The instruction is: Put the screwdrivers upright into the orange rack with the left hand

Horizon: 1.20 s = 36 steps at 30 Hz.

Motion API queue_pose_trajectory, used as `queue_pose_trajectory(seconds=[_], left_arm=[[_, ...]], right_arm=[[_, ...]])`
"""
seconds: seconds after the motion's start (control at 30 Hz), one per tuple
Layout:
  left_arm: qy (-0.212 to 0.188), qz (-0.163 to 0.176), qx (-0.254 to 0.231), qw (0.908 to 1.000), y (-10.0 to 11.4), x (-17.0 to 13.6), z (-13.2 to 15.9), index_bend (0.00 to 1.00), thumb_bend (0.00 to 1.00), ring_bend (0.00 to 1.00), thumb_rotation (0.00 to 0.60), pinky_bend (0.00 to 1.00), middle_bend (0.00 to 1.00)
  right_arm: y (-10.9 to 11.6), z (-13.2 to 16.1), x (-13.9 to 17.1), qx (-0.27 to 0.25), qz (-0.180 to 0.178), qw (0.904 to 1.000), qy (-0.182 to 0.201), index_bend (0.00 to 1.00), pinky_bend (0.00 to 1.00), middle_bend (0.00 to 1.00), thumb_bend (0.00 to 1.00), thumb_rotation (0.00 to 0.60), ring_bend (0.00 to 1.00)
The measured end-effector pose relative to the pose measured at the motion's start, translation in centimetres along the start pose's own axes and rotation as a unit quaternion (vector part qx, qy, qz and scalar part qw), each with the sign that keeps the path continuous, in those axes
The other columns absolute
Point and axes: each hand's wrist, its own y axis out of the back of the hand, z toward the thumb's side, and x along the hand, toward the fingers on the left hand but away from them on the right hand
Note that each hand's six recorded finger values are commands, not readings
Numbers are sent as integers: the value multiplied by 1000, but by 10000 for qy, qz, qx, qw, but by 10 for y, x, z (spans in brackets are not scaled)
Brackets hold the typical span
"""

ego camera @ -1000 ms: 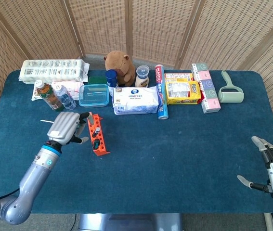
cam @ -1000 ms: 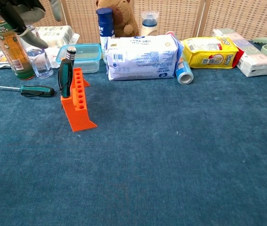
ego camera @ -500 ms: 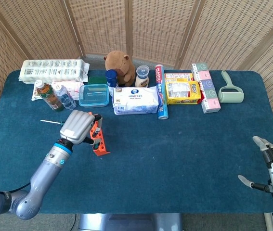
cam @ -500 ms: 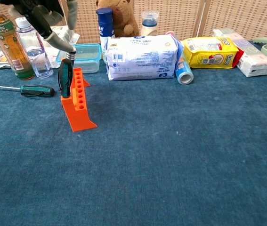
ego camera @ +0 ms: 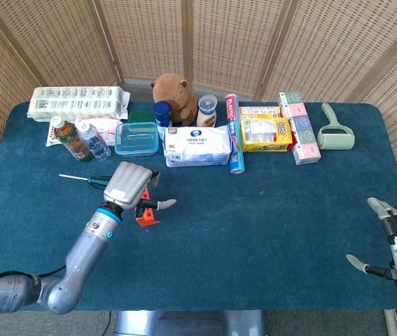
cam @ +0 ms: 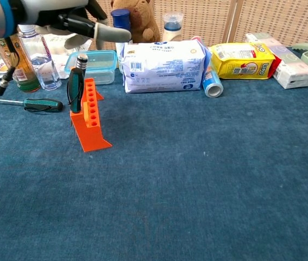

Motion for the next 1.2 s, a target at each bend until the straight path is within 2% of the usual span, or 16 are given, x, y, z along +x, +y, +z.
queue_pose_trajectory(seconds=[0.4,0.6,0.8,1.0,1.2], left_arm=[[161,-90,265,9995,-7,5,3,536,0,930,0,888,811],[202,-124,197,9995,-9,5,2,541,0,930,0,897,811],[311,-142,180,9993,-7,2,-4,624,0,929,0,900,811],[392,-156,178,9990,-6,-1,-11,648,0,929,0,900,811],[394,-176,92,9990,-4,-5,-14,714,0,929,0,900,811]], right_arm=[[2,0,0,-20,-28,10000,12,4,89,97,163,600,94],[3,-1,0,-26,-26,10000,5,4,89,97,163,600,94],[4,-2,0,-45,-41,10000,-26,4,89,97,163,600,94],[4,-1,0,-41,-45,10000,-18,4,88,97,163,600,94],[4,-1,0,-37,-46,10000,-17,4,89,97,163,600,94]])
